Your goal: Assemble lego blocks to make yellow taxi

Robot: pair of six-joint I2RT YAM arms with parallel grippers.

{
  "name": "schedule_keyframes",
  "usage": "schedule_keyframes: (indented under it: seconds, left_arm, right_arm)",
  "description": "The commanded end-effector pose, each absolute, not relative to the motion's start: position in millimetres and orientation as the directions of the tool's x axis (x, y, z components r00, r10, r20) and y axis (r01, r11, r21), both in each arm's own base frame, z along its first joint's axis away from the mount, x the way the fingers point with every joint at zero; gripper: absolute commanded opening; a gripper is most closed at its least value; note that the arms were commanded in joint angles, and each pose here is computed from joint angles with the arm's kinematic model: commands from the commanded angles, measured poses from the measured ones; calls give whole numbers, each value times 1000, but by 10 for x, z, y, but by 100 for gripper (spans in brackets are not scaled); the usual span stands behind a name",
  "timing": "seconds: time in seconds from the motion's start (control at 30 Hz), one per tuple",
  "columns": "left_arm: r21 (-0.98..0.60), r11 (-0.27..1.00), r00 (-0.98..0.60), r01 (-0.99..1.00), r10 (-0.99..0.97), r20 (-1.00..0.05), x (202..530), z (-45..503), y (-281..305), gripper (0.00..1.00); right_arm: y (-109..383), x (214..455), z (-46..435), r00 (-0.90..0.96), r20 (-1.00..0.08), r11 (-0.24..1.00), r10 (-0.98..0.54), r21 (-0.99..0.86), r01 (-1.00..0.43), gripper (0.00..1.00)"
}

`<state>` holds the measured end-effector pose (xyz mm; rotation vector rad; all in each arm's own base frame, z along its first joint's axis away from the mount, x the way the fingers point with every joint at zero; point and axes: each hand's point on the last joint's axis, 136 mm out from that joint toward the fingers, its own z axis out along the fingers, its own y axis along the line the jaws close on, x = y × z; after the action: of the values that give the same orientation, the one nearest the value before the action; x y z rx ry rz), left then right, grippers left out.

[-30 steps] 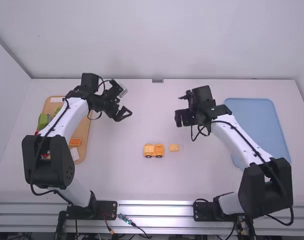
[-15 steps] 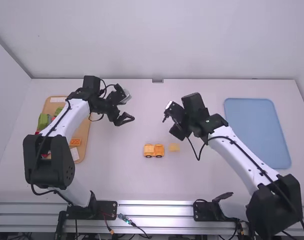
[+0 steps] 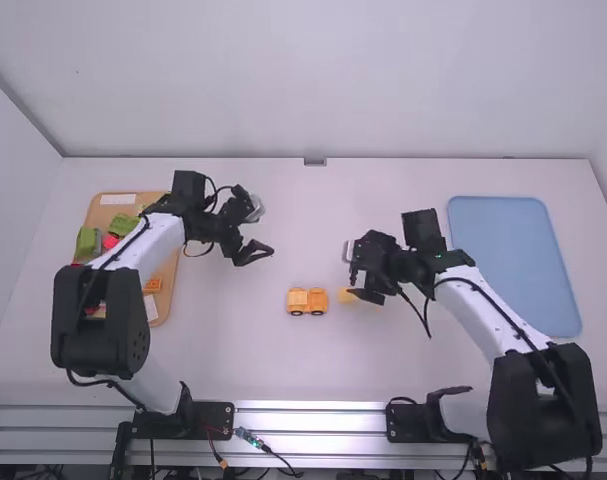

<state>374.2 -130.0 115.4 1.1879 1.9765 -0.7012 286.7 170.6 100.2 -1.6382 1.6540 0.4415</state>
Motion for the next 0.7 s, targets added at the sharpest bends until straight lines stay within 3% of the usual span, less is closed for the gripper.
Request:
schedule_keyframes:
  seconds: [0.0, 0.2, 0.6, 0.67]
  left_arm:
    - [-128, 350, -293, 928, 474, -830, 3536, 1070, -1478, 99]
    - [34, 201, -69, 979, 484, -873, 3252, 764, -1732, 99]
    - [96, 116, 39, 989, 418, -908, 2837, 531, -1961, 99]
    - [109, 111, 54, 988, 408, -911, 2754, 479, -1956, 99]
  right_arm:
    - [1780, 2698, 946, 140, -807, 81, -574, -226, -971, 99]
    - [1641, 2806, 547, 40, -830, 187, -556, -171, -967, 99]
    - [1687, 2861, 74, -33, -839, 140, -543, -51, -989, 100]
    - [1714, 2854, -11, -42, -836, 127, -548, -33, -991, 96]
